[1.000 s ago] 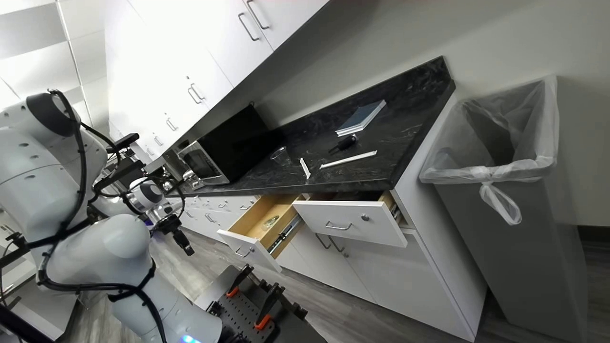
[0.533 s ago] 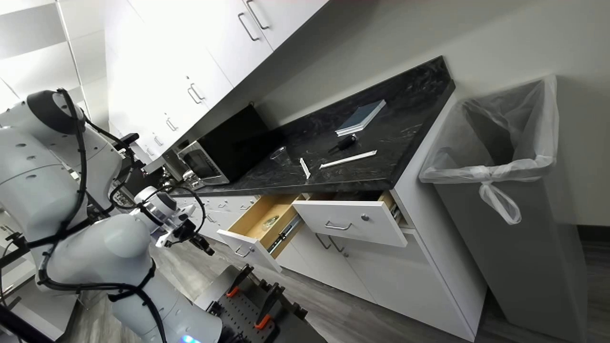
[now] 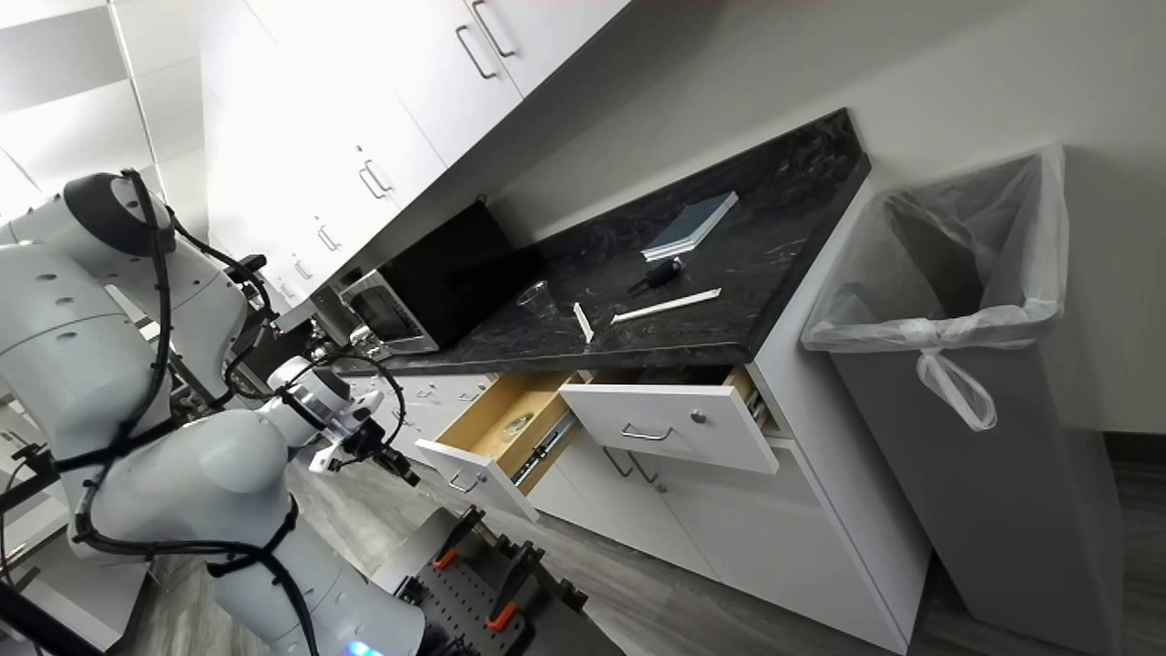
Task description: Open the second drawer from the right, place the tape inside the open drawer then close the drawer
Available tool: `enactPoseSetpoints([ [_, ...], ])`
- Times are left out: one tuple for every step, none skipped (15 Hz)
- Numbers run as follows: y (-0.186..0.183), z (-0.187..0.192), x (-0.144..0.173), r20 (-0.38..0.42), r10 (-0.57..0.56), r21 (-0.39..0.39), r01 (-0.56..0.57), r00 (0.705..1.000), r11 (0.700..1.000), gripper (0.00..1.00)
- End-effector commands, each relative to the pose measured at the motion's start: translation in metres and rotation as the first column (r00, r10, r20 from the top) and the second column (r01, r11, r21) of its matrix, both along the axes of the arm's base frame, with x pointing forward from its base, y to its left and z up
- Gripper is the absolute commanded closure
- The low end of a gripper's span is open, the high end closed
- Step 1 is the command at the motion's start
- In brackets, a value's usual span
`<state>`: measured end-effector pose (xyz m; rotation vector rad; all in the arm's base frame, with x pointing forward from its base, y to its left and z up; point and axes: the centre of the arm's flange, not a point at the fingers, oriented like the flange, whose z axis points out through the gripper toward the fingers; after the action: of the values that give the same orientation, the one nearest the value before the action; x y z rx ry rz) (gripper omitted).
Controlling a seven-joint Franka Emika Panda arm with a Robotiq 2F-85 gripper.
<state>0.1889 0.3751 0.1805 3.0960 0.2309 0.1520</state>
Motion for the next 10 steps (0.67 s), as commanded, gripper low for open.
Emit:
enactPoseSetpoints([
  [-0.003,-0.023,0.019,0.084,0.027,0.034,-0.030,0.996,0.999,1.00],
  [-0.005,-0.026,0.026,0.105,0.039,0.046,-0.044,0.994,0.998,1.00],
  [-0.008,-0.029,0.032,0.119,0.046,0.059,-0.053,0.992,0.997,1.00],
  [-0.009,-0.033,0.037,0.127,0.045,0.076,-0.055,0.991,0.996,1.00],
  [-0.009,-0.037,0.043,0.130,0.041,0.089,-0.053,0.991,0.995,1.00],
  [-0.010,-0.041,0.047,0.137,0.043,0.103,-0.057,0.990,0.993,1.00],
  [-0.011,-0.045,0.050,0.146,0.050,0.109,-0.066,0.988,0.992,1.00],
  [-0.012,-0.048,0.053,0.163,0.058,0.108,-0.077,0.985,0.991,1.00],
  [-0.011,-0.050,0.055,0.183,0.067,0.103,-0.086,0.981,0.991,1.00],
  [-0.012,-0.051,0.058,0.215,0.079,0.088,-0.100,0.973,0.991,1.00],
])
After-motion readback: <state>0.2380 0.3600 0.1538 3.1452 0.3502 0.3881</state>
